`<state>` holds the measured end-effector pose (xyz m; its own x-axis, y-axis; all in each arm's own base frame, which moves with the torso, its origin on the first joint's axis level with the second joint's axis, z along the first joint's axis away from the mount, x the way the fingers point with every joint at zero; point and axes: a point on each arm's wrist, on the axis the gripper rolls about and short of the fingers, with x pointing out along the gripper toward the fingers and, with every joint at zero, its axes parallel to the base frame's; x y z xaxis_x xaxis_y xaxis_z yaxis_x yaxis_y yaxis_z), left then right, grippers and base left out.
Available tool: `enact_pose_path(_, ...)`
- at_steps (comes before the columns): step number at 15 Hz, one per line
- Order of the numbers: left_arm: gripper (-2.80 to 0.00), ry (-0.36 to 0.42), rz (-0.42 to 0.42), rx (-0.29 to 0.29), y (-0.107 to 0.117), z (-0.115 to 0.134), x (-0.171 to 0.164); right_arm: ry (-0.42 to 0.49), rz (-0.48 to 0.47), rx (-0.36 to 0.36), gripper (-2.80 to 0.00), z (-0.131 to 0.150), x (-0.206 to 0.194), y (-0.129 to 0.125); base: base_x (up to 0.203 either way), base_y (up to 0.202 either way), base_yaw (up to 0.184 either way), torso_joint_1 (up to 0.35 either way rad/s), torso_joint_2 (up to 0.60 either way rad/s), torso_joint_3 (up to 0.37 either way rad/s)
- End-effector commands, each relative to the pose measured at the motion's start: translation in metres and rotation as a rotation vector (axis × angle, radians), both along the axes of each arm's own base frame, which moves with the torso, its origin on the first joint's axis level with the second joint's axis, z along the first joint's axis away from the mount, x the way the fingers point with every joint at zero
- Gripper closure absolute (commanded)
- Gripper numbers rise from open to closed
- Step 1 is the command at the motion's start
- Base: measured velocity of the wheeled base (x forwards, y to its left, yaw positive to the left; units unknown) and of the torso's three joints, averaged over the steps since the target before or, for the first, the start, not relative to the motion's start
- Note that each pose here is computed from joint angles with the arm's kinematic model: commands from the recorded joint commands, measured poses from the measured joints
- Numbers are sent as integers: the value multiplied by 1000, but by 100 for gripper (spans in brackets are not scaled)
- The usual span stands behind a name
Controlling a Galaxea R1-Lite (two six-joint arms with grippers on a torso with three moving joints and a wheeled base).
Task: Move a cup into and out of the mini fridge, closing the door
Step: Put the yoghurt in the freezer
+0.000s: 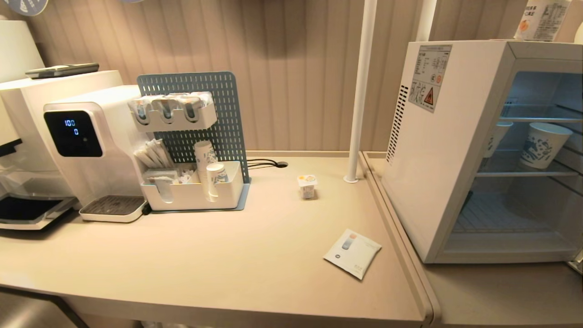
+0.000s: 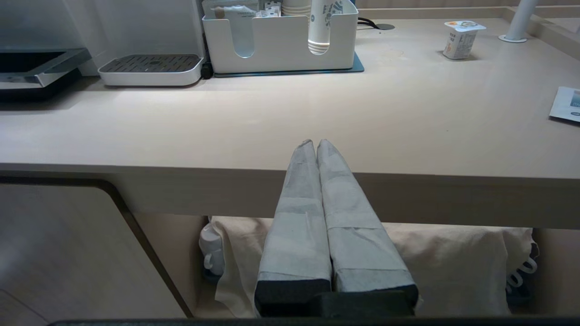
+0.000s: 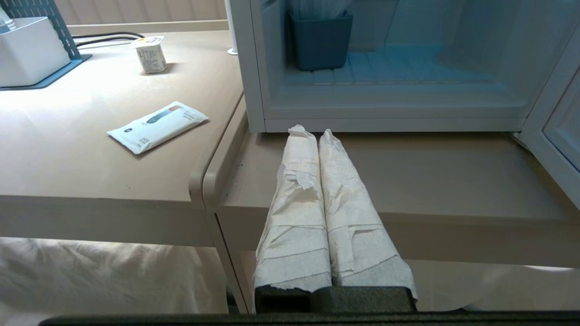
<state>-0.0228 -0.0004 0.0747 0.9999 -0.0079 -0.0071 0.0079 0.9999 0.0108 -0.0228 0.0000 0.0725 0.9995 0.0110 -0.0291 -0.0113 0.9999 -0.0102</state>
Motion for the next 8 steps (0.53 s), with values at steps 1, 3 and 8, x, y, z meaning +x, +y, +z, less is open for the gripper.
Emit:
enact_pose_path(1,0,2,0,3,0,0,0,3,1,0,0,0,0,0,0,0,0,5,3,-103)
enact_pose_path(3,0,2,0,0,0,0,0,3,1,0,0,0,0,0,0,0,0,1,6,-127)
enact_pose_path(8,0,2,0,0,0,0,0,2,1,0,0,0,0,0,0,0,0,2,0,-20)
